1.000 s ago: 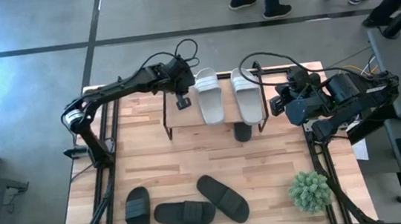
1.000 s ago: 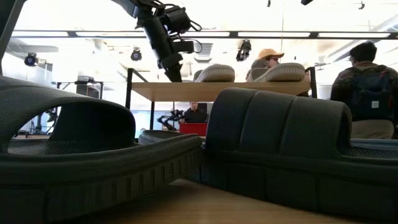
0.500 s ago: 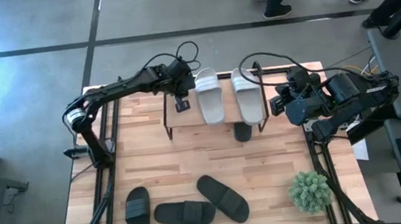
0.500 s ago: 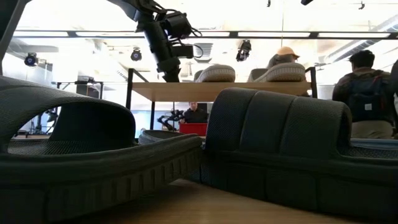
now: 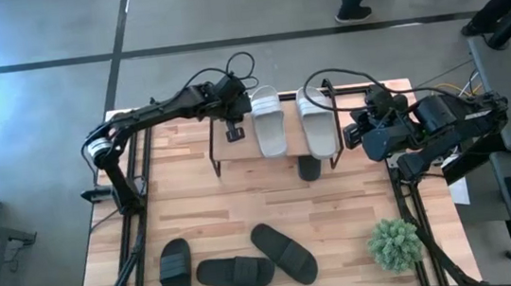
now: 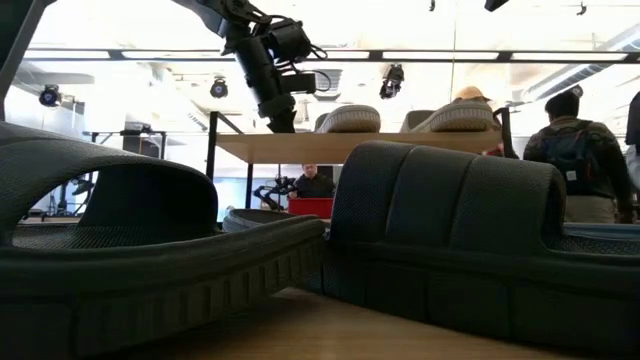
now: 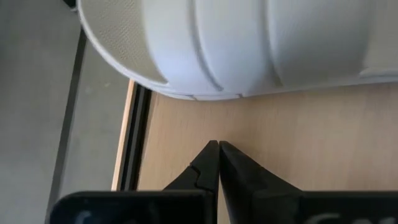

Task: Pick and place slides into the shelf
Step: Put the gray slipper on the shelf

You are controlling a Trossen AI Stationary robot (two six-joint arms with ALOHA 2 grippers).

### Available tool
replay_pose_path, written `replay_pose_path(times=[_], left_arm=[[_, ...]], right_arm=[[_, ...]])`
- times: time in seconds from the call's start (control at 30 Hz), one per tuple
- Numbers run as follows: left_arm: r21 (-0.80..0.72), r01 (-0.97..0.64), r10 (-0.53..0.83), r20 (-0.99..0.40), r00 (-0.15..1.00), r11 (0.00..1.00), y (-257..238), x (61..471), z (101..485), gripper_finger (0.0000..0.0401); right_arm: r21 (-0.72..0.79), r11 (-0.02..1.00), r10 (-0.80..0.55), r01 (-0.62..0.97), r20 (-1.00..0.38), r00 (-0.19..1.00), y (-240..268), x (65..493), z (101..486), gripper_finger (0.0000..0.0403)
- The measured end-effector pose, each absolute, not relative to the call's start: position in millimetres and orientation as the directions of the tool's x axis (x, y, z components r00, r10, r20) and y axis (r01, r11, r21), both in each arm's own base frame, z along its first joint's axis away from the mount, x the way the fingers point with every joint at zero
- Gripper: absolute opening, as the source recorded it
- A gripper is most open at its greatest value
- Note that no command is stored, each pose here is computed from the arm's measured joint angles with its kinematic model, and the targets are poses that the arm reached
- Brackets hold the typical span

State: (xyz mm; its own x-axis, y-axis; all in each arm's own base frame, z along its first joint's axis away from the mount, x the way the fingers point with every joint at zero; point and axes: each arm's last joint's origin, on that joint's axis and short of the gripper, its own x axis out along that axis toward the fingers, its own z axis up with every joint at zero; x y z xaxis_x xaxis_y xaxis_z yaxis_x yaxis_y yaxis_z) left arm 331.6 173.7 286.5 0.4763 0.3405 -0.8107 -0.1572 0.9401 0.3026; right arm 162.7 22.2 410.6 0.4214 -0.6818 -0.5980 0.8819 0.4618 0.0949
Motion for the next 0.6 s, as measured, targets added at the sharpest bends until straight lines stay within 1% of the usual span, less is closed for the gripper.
replay_pose_path(times=[0.13, 0.33, 0.47, 0.6], left_arm=[[0.286, -0.125, 0.311, -0.844, 0.437, 0.95, 165.5, 329.6, 296.4, 0.0], [0.276, -0.105, 0.295, -0.864, 0.408, 0.955, 160.9, 329.5, 309.2, 0.0], [0.271, -0.084, 0.281, -0.874, 0.397, 0.959, 164.1, 341.8, 304.0, 0.0], [0.252, -0.051, 0.253, -0.902, 0.349, 0.966, 169.4, 352.9, 296.9, 0.0]], right_arm=[[0.097, 0.465, -0.669, 0.88, -0.613, 0.42, 22.6, 163.0, 409.1, 0.0008], [0.105, 0.464, -0.656, 0.88, -0.627, 0.421, 23.0, 163.1, 408.3, 0.0008], [0.106, 0.464, -0.654, 0.879, -0.629, 0.421, 23.0, 163.1, 408.2, 0.0008], [0.113, 0.467, -0.642, 0.877, -0.639, 0.424, 22.9, 162.0, 408.5, 0.0008]])
